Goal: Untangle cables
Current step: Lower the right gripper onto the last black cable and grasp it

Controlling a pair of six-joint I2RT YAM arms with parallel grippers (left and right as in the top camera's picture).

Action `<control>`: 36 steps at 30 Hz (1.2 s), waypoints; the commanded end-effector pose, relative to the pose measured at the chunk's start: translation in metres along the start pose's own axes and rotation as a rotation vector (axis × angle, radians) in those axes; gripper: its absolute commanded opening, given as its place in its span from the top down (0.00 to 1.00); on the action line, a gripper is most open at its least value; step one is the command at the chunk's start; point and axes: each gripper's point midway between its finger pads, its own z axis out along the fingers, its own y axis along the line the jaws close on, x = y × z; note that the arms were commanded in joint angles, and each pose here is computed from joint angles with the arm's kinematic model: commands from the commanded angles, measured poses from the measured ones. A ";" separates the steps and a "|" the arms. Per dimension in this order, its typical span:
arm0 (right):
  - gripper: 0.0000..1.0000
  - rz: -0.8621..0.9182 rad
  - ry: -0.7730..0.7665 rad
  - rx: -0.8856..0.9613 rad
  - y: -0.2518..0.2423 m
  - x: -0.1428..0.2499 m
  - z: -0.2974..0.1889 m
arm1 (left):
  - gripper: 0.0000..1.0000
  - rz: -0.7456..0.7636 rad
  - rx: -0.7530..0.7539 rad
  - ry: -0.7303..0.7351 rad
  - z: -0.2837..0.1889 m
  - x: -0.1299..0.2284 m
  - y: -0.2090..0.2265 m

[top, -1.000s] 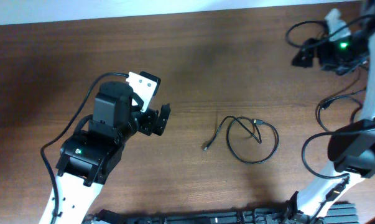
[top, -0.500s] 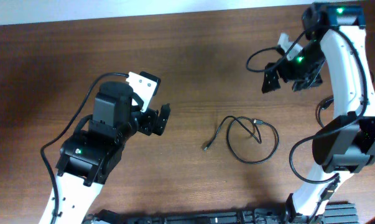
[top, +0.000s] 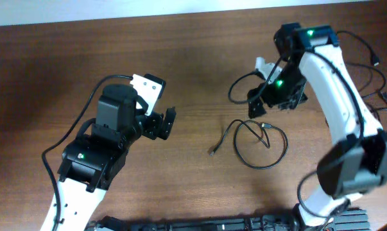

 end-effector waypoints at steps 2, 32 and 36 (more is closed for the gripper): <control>0.01 0.006 -0.016 0.010 0.004 0.018 0.005 | 0.01 0.013 0.005 -0.019 -0.004 -0.005 0.000; 0.52 0.146 -0.112 0.001 -0.002 0.024 0.109 | 0.01 0.013 0.005 -0.019 -0.004 -0.005 0.000; 0.85 0.146 -0.111 0.000 -0.002 0.025 0.109 | 0.01 0.013 0.005 -0.019 -0.004 -0.005 0.000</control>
